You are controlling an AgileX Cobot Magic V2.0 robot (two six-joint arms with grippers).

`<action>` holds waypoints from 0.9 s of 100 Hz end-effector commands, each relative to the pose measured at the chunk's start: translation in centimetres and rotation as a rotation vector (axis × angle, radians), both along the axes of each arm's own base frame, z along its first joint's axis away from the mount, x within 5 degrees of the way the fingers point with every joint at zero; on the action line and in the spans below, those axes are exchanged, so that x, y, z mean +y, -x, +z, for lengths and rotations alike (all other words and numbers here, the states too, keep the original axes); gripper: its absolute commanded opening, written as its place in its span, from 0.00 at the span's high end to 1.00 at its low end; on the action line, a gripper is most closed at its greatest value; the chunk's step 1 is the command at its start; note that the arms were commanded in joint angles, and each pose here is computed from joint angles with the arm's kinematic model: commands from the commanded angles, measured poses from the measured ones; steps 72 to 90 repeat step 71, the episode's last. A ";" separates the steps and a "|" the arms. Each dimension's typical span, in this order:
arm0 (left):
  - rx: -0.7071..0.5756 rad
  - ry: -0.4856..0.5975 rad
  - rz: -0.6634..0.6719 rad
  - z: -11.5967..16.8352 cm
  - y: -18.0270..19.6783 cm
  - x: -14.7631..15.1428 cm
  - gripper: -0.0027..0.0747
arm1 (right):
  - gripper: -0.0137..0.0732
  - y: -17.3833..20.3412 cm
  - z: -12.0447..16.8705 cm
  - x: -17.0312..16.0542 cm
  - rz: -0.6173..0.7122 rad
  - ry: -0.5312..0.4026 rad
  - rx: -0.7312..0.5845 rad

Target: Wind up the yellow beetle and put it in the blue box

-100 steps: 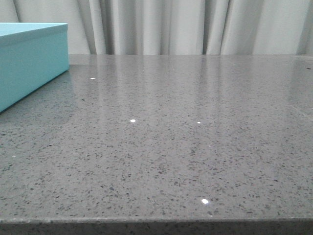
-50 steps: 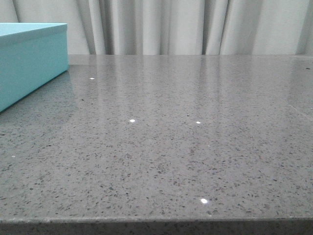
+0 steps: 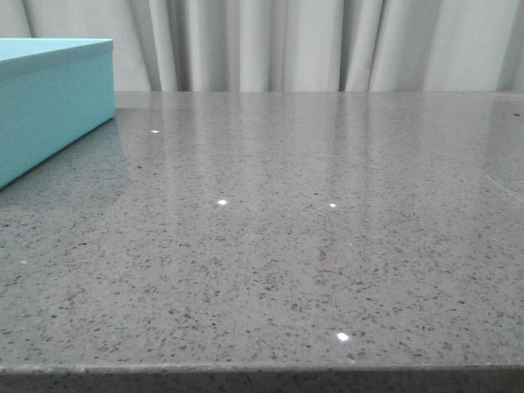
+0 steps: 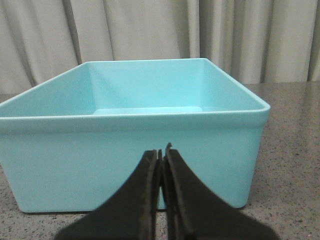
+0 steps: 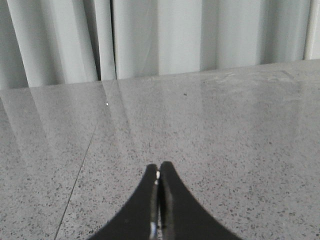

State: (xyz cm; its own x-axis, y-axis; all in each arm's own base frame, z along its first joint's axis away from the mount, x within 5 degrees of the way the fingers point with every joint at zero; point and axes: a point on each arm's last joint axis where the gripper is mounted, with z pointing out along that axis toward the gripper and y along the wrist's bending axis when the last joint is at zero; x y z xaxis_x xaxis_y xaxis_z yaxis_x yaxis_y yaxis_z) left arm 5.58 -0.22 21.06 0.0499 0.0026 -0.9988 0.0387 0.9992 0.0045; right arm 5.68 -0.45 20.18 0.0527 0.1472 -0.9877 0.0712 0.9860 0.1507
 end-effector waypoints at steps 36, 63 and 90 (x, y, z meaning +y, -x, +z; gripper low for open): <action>-0.062 0.010 -0.006 -0.6 0.1 0.0 0.99 | 0.92 0.3 0.7 0.0 -0.004 0.026 -0.038; -0.062 0.010 -0.006 -0.6 0.1 0.0 0.99 | 0.92 0.3 0.7 0.0 -0.004 0.026 -0.038; -0.062 0.010 -0.006 -0.6 0.1 0.0 0.99 | 0.92 0.3 0.7 0.0 -0.004 0.026 -0.038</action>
